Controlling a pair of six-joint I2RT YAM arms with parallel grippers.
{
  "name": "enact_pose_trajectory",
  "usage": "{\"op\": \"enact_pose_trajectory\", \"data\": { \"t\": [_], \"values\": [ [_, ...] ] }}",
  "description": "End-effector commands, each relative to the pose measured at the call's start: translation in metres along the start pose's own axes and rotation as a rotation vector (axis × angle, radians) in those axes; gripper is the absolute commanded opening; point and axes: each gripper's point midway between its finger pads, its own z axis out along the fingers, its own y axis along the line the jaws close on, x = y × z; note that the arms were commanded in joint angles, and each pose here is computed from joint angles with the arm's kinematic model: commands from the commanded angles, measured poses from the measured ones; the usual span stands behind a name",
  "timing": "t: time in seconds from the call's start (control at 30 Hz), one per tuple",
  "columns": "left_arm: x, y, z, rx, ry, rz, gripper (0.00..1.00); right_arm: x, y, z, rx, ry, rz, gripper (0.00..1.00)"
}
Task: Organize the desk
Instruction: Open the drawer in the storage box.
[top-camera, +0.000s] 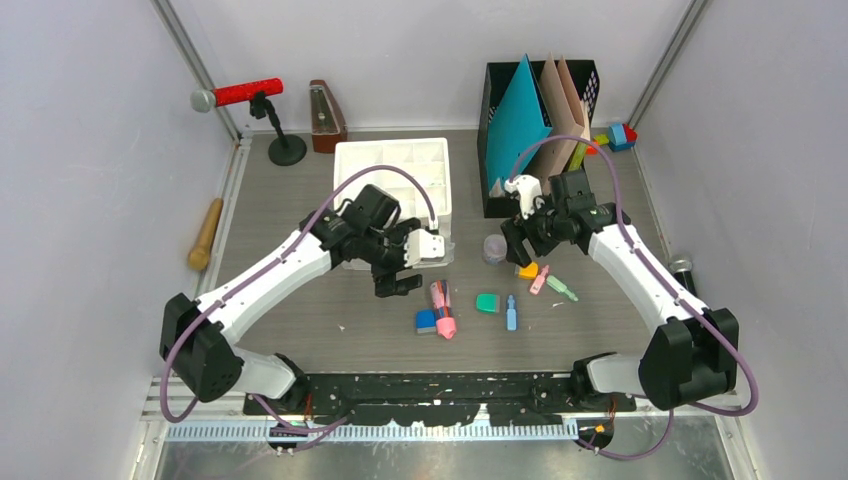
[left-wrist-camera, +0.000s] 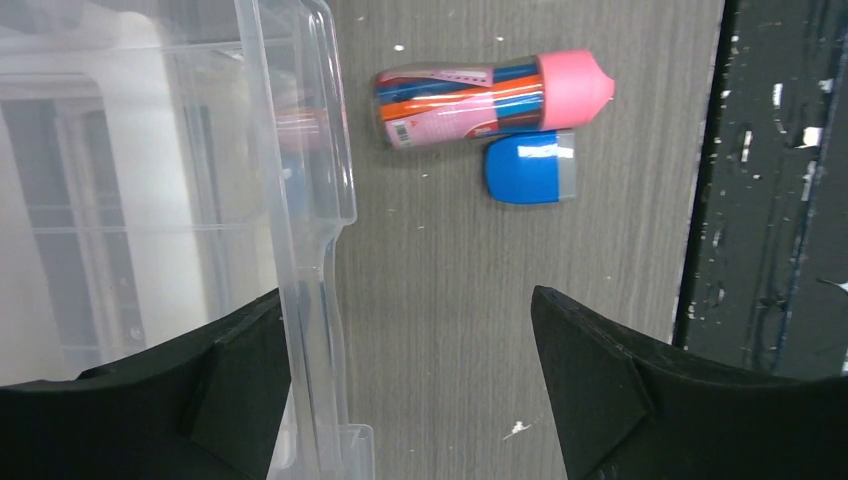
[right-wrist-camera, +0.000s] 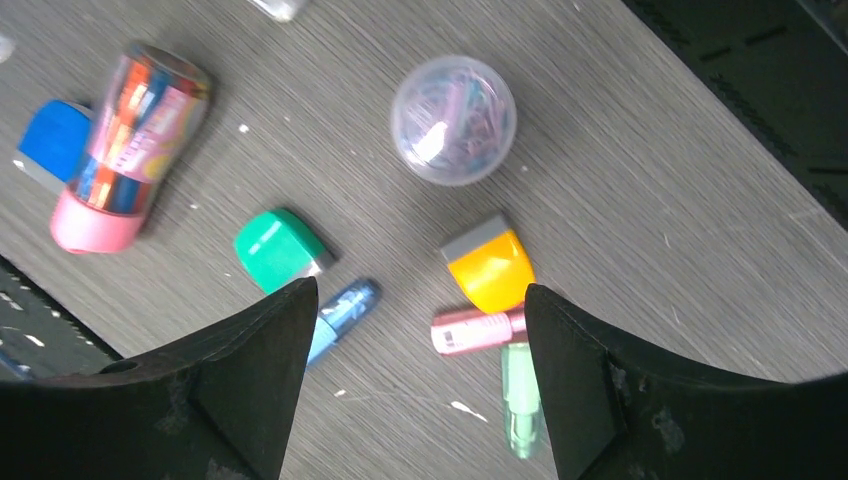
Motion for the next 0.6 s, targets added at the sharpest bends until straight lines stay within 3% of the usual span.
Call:
{"op": "enact_pose_trajectory", "data": {
  "t": [0.0,0.4,0.57],
  "values": [
    [-0.013,-0.025,-0.016,0.075,-0.074,-0.041,0.85,0.023,-0.018,-0.002,0.081,0.09,-0.041,0.82],
    [-0.027,-0.045,-0.049,0.049,-0.157,-0.047,0.85,0.067,-0.024,0.031,-0.014,0.271,-0.15,0.82],
    [-0.035,-0.044,-0.062,0.005,-0.197,-0.039,0.91,0.081,-0.029,0.045,-0.045,0.328,-0.192,0.82]
  ]
}}
